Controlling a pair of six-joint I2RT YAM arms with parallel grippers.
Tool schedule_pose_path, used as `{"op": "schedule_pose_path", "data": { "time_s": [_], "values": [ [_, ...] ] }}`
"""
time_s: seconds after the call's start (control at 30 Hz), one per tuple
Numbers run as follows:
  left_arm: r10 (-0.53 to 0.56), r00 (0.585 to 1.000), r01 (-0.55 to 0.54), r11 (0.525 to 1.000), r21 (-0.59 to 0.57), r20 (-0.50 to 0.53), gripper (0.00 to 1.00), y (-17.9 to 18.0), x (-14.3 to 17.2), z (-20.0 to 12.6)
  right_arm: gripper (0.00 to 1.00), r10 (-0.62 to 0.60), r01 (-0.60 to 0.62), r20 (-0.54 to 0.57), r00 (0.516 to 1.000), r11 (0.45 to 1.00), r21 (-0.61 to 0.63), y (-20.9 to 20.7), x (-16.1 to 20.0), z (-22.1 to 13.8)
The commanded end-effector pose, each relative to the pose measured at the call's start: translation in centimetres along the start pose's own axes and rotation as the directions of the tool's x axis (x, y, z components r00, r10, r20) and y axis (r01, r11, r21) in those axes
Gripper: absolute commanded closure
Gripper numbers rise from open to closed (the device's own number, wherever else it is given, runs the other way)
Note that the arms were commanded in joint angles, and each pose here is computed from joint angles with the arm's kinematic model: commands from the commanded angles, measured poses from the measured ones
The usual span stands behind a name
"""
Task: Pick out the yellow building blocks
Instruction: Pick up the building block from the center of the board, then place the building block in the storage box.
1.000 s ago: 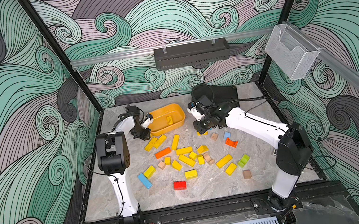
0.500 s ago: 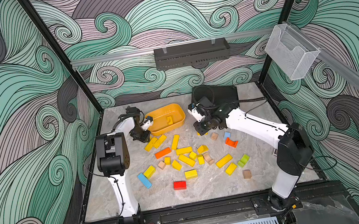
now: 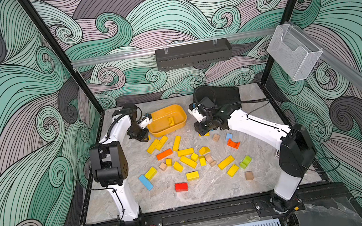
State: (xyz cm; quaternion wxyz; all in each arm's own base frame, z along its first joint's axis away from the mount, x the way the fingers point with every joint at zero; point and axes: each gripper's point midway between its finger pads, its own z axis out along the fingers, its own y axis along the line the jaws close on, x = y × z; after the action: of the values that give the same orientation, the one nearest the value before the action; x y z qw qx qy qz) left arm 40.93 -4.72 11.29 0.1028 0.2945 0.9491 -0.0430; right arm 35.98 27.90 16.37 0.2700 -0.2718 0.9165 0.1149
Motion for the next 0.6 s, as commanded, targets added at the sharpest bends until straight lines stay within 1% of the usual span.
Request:
{"op": "schedule_pose_path", "data": {
  "time_s": [0.0,0.13,0.2,0.33,0.57],
  "values": [
    [-0.011,0.993,0.007,0.999,0.035,0.115,1.0,-0.9,-3.0,-4.2,0.68,0.014,-0.014,0.005,1.0,1.0,-0.013,0.1,0.1,-0.1],
    [-0.035,0.972,0.031,0.999,0.021,0.232,1.0,0.5,-7.6,-5.3,0.68,0.032,-0.032,0.0,0.999,0.999,-0.02,0.2,0.6,-0.3],
    [-0.054,0.966,0.049,0.998,0.027,0.252,1.0,1.2,-9.5,-4.8,0.68,0.042,-0.042,-0.005,0.999,0.999,-0.021,0.2,1.0,-0.4],
    [-0.057,0.968,0.046,0.998,0.051,0.244,1.0,1.6,-12.0,-2.7,0.67,0.066,-0.066,-0.02,0.998,0.998,-0.006,0.0,2.4,-0.8],
    [0.013,0.984,-0.018,1.0,0.022,0.179,0.99,1.3,-13.1,2.5,0.65,0.108,-0.107,-0.055,0.993,0.994,0.017,-0.5,5.6,-1.6]
  ]
}}
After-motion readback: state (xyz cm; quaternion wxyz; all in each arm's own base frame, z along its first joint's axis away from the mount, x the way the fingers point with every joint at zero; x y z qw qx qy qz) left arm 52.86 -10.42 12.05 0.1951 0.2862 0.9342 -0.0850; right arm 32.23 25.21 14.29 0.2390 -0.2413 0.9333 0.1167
